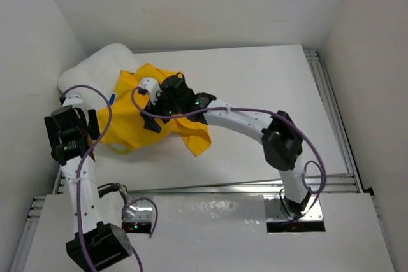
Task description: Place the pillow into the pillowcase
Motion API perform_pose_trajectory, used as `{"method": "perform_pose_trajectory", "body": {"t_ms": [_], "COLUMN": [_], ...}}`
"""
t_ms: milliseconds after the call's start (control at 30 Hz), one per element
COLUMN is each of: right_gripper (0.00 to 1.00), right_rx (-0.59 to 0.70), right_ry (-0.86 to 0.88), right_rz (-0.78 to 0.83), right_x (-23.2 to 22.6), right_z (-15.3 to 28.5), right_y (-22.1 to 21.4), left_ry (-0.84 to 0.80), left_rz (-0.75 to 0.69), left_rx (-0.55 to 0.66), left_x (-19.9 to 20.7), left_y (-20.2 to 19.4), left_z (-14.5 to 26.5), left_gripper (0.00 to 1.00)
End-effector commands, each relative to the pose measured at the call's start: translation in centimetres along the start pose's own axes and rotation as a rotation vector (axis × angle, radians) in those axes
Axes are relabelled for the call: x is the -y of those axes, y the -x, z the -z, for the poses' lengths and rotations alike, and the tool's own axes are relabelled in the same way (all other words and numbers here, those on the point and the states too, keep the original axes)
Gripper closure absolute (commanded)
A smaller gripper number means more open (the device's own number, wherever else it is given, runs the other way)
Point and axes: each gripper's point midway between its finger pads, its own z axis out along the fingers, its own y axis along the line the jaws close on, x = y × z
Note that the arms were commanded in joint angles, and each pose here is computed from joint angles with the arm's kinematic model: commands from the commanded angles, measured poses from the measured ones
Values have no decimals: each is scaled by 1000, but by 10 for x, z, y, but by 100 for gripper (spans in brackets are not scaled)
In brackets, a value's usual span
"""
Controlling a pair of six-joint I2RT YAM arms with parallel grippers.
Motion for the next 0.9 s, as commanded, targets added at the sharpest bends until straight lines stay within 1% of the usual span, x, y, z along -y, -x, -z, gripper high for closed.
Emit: {"method": "perform_pose_trajectory", "body": {"t_ms": [0, 33, 100, 167, 200, 233, 267, 333, 367, 400, 433, 467, 500, 567, 600, 667, 700, 733, 800, 867], "right_gripper": [11, 26, 38, 54, 85, 98, 100, 100, 100, 100, 100, 100, 100, 100, 100, 100, 100, 100, 100, 100], "right_rx": [-14, -37, -28, -26, -42, -30, 0, 42, 172, 230, 262, 323, 396, 435, 418, 439, 418, 452, 464, 499], "right_ry": [39, 51, 41, 27, 21, -34, -64, -124, -216, -273, -331, -407, -526, -718, -947, -1139, -1260, -1307, -1400, -1412], "right_rz": [47, 21, -33, -33, -24, -20, -18, -51, -75, -94, -126, -149, -186, -203, -213, -214, -237, -234, -214, -191], "right_x": [-9, -10, -10, -7, -6, 3, 7, 29, 56, 76, 95, 119, 161, 204, 242, 267, 282, 285, 289, 288], "right_z": [-33, -46, -52, -50, -44, -37, -20, 11, 55, 80, 103, 134, 192, 254, 307, 367, 403, 425, 454, 463], "right_y": [-2, -18, -21, -15, -13, -1, 19, 36, 79, 92, 92, 106, 119, 125, 113, 120, 109, 121, 125, 139], "left_ry": [57, 62, 62, 58, 59, 61, 65, 70, 72, 73, 74, 76, 80, 85, 86, 79, 80, 76, 70, 63], "left_rz": [17, 17, 18, 17, 16, 15, 15, 15, 14, 12, 9, 6, 7, 6, 7, 9, 11, 13, 18, 20], "left_rx": [-3, -3, 5, 7, 5, 5, 5, 8, 6, 8, 10, 13, 16, 22, 25, 27, 33, 34, 44, 51], "left_x": [-10, -11, -12, -11, -12, -12, -13, -14, -14, -14, -15, -15, -17, -18, -18, -17, -18, -17, -17, -16], "left_y": [0, 0, 3, 4, 4, 4, 4, 5, 4, 5, 5, 6, 7, 9, 10, 12, 14, 16, 19, 21], "left_z": [3, 3, 4, 5, 5, 4, 4, 5, 5, 5, 5, 6, 6, 7, 7, 6, 7, 6, 6, 7], "left_gripper": [0, 0, 0, 0, 0, 0, 0, 0, 0, 0, 0, 0, 0, 0, 0, 0, 0, 0, 0, 0]}}
